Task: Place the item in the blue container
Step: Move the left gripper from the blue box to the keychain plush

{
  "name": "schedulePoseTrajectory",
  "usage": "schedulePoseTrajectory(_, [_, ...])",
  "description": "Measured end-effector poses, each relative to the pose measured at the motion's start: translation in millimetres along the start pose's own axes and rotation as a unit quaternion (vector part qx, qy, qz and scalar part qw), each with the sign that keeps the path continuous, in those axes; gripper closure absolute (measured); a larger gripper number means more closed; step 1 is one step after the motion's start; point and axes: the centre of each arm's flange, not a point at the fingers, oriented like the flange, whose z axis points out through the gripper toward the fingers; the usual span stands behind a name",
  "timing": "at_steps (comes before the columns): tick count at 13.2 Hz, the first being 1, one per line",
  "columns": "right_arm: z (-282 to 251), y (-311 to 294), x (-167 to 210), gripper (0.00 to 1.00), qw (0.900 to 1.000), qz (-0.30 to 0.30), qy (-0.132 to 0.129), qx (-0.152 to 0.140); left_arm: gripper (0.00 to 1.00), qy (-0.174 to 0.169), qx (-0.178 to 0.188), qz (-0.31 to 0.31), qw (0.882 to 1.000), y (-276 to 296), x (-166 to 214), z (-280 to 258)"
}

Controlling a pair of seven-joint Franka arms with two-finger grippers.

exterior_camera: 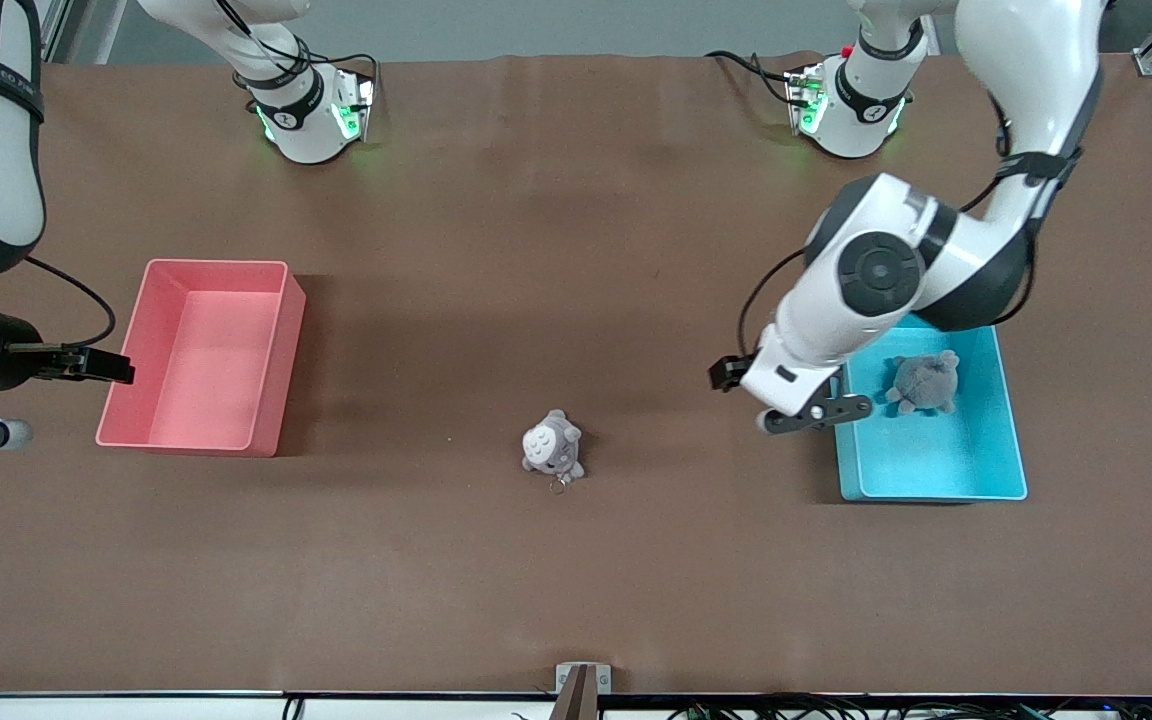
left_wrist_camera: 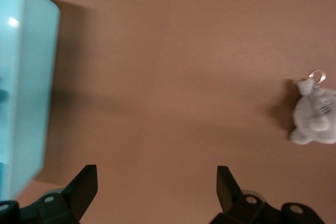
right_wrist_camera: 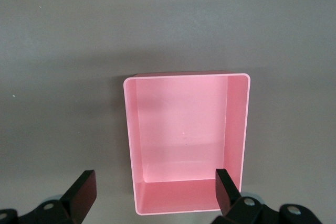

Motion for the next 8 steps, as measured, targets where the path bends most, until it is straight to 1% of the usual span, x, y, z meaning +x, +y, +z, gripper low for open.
schedulePoseTrajectory(2, [-3, -4, -1, 0.00, 1.000, -0.003, -0.002, 0.001, 0.00, -0.001, -0.042, -0.064, 0.997, 43, -3, 23])
schedulePoseTrajectory(4, [-2, -12, -8, 0.00, 1.000, -0.010, -0.024, 0.001, 0.00, 0.003, -0.094, -0.125, 0.988, 77, -8, 46])
schedulePoseTrajectory(6, [-2, -18, -9, 0.00, 0.999, -0.015, -0.028, 0.000, 0.00, 0.000, -0.136, -0.181, 0.974, 101, -16, 67])
schedulePoseTrajectory(8, [-5, -14, -9, 0.00, 1.000, -0.012, -0.022, 0.000, 0.00, -0.006, -0.180, -0.239, 0.954, 120, -23, 85])
